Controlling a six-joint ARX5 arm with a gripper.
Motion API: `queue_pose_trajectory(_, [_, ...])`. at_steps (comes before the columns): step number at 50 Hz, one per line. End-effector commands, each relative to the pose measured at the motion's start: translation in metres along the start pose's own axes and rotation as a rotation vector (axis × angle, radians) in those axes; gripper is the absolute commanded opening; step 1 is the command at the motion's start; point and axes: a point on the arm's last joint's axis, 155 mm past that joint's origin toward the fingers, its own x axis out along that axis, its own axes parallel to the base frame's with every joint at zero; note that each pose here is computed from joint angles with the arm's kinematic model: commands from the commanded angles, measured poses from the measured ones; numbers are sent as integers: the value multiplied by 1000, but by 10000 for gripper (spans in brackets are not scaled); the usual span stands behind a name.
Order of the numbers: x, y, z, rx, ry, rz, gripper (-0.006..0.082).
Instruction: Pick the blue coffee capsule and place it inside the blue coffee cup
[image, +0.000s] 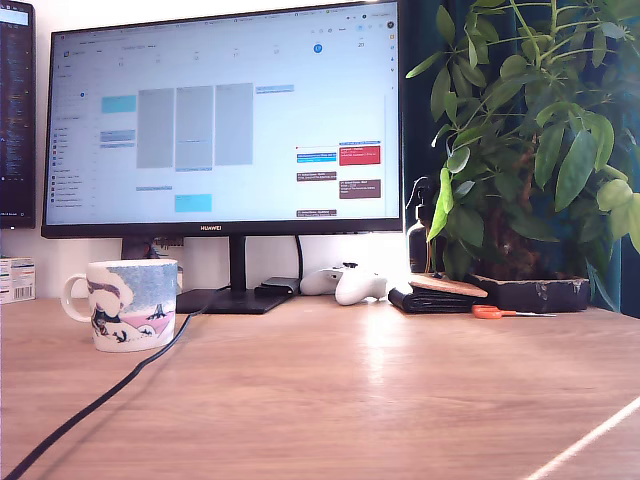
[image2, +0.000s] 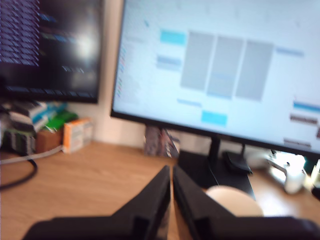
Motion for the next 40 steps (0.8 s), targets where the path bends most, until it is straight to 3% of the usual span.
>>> queue_pose_trajectory(1, [3,0,14,-9,6,22,-24])
queue_pose_trajectory(10, [23,13,-1,-34,199,121,-21])
queue_pose_trajectory(13, [33,13,-7,-35,269,131,16])
queue_pose_trajectory(16, [44,10,-18,-41,348,120,151])
queue_pose_trajectory(21, [58,8,-39,-49,482,115,559])
queue_pose_trajectory(24, [63,10,-56,-24,578,114,712])
queue_pose_trajectory(32, [74,21,-95,4,768,153,733])
queue_pose_trajectory(40, [88,30,-117,7,868,180,733])
